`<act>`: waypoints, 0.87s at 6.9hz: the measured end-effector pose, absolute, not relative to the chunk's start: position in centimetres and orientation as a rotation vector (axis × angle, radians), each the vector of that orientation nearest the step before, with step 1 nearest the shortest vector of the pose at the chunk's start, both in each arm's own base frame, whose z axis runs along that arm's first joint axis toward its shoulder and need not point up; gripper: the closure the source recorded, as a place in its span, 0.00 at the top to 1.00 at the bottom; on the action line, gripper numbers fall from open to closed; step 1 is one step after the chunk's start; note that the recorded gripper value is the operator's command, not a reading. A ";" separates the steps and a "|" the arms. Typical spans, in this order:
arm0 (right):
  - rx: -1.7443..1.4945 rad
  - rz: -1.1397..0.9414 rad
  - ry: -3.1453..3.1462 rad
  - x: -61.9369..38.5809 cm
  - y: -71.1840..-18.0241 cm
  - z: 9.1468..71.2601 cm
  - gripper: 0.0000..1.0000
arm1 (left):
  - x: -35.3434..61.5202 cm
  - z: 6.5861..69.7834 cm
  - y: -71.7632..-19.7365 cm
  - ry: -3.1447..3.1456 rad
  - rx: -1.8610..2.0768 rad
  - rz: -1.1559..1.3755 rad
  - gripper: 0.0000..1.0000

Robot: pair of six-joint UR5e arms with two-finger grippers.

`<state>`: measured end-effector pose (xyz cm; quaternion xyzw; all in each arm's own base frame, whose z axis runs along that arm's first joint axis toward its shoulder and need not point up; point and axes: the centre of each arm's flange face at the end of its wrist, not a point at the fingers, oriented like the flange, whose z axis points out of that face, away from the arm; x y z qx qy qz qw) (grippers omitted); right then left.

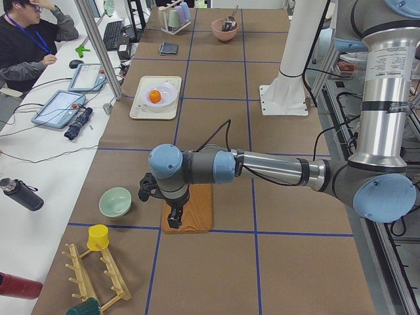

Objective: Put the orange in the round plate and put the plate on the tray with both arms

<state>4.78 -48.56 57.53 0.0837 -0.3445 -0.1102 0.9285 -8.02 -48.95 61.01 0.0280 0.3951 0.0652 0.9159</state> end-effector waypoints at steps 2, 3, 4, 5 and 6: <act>0.172 -0.226 -0.712 4.7 -48.6 57.5 1.00 | -8.2 61.0 -48.9 0.808 0.058 0.133 0.98; 0.172 -0.226 -0.713 4.7 -48.5 57.5 1.00 | -8.2 61.0 -48.9 0.807 0.059 0.132 0.98; 0.170 -0.226 -0.714 4.7 -48.5 57.6 1.00 | -8.2 61.1 -48.9 0.807 0.058 0.132 0.98; 0.169 -0.225 -0.715 4.7 -48.5 57.6 1.00 | -8.2 61.1 -48.9 0.807 0.058 0.132 0.98; 0.168 -0.225 -0.715 4.7 -48.5 57.6 1.00 | -8.2 61.1 -48.9 0.807 0.058 0.132 0.98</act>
